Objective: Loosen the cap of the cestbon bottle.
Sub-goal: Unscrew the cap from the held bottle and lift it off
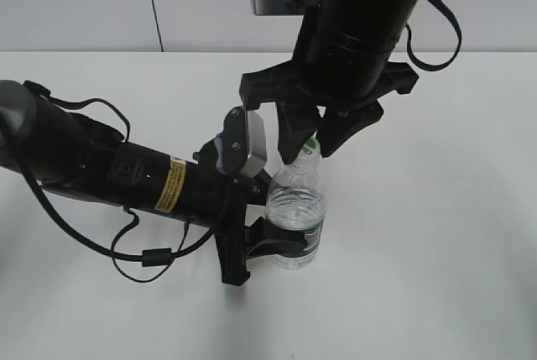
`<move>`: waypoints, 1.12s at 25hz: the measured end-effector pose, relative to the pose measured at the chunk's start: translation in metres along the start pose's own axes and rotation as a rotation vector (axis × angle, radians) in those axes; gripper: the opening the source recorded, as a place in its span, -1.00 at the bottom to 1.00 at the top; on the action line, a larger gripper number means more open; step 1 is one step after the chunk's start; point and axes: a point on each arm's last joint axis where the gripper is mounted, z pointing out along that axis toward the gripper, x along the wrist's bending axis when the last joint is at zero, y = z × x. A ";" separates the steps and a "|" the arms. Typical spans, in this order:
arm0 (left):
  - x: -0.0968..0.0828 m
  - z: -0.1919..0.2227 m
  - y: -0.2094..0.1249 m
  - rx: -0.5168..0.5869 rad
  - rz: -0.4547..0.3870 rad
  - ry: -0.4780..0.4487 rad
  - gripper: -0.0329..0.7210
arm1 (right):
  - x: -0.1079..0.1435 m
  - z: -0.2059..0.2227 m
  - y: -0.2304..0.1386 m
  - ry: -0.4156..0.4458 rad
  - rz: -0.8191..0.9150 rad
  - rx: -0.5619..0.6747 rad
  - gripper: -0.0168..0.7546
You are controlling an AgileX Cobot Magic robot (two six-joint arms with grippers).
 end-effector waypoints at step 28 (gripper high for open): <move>0.001 0.000 0.000 0.000 -0.008 0.007 0.08 | -0.001 -0.001 0.004 -0.039 -1.391 -0.025 -0.17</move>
